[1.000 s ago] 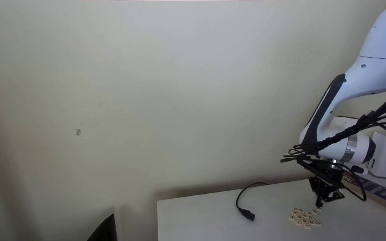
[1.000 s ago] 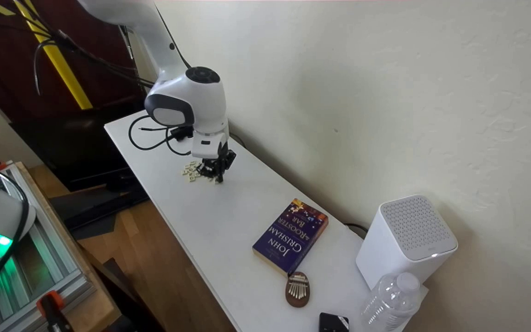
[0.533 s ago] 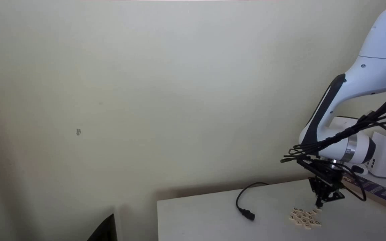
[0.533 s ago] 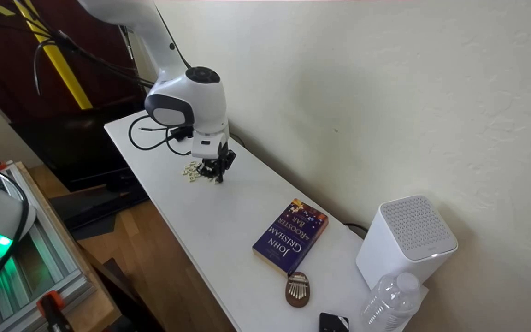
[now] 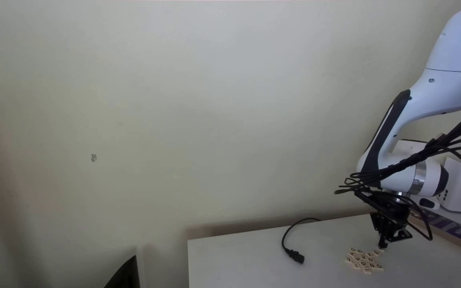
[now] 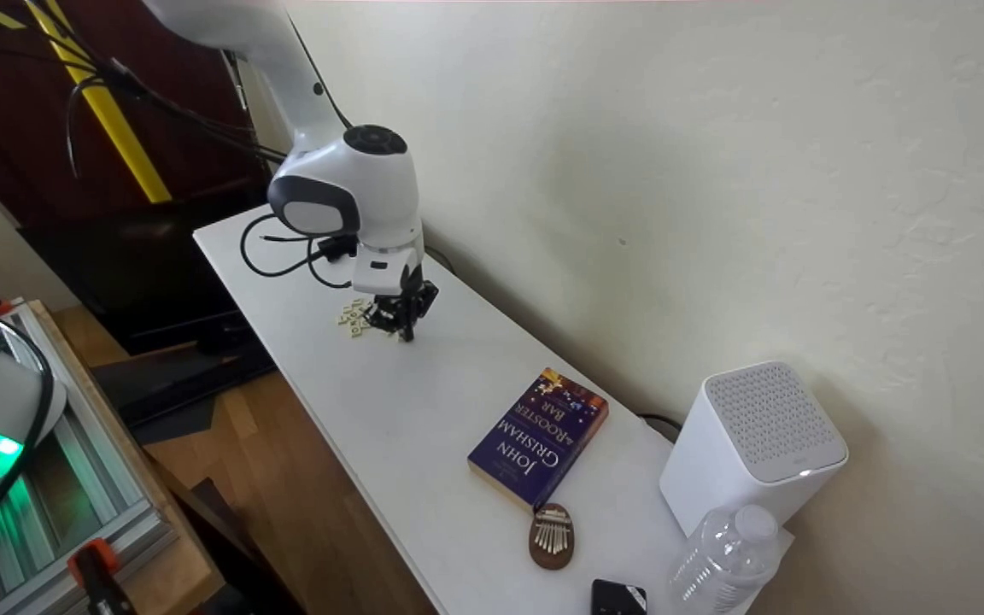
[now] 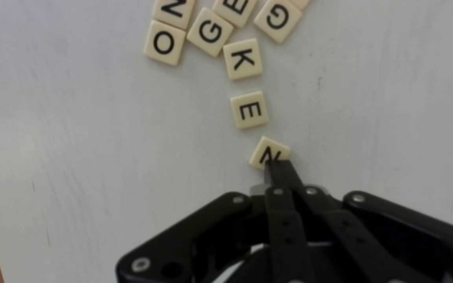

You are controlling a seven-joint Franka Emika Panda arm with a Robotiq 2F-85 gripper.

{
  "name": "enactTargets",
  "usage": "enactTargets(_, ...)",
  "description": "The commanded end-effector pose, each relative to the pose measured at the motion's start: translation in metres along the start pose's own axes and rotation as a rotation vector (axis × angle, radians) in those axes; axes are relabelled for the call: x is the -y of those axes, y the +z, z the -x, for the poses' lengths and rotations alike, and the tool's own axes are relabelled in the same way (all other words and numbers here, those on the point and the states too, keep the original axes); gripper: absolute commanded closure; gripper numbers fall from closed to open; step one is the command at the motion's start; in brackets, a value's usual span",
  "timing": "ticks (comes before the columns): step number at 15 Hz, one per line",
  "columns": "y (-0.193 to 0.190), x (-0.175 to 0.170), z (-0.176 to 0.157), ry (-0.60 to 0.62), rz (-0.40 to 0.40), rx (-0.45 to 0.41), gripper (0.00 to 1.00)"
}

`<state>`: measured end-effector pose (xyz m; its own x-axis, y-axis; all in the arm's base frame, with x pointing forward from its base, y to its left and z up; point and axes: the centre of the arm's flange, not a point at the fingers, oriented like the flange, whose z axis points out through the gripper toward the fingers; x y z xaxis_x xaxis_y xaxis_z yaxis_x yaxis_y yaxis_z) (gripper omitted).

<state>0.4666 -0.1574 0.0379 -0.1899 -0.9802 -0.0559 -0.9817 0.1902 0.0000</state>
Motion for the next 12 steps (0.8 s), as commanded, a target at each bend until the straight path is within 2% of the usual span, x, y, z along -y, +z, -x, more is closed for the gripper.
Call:
enactTargets(1, 0.0124, 0.0040, 0.0046, 0.100, 0.000, -0.016, 1.00)
enactTargets(5, 0.0141, 0.0045, 0.0059, 0.188, 0.001, -0.017, 1.00)
enactTargets(12, 0.0155, -0.0041, 0.0083, 0.314, 0.054, -0.020, 1.00)
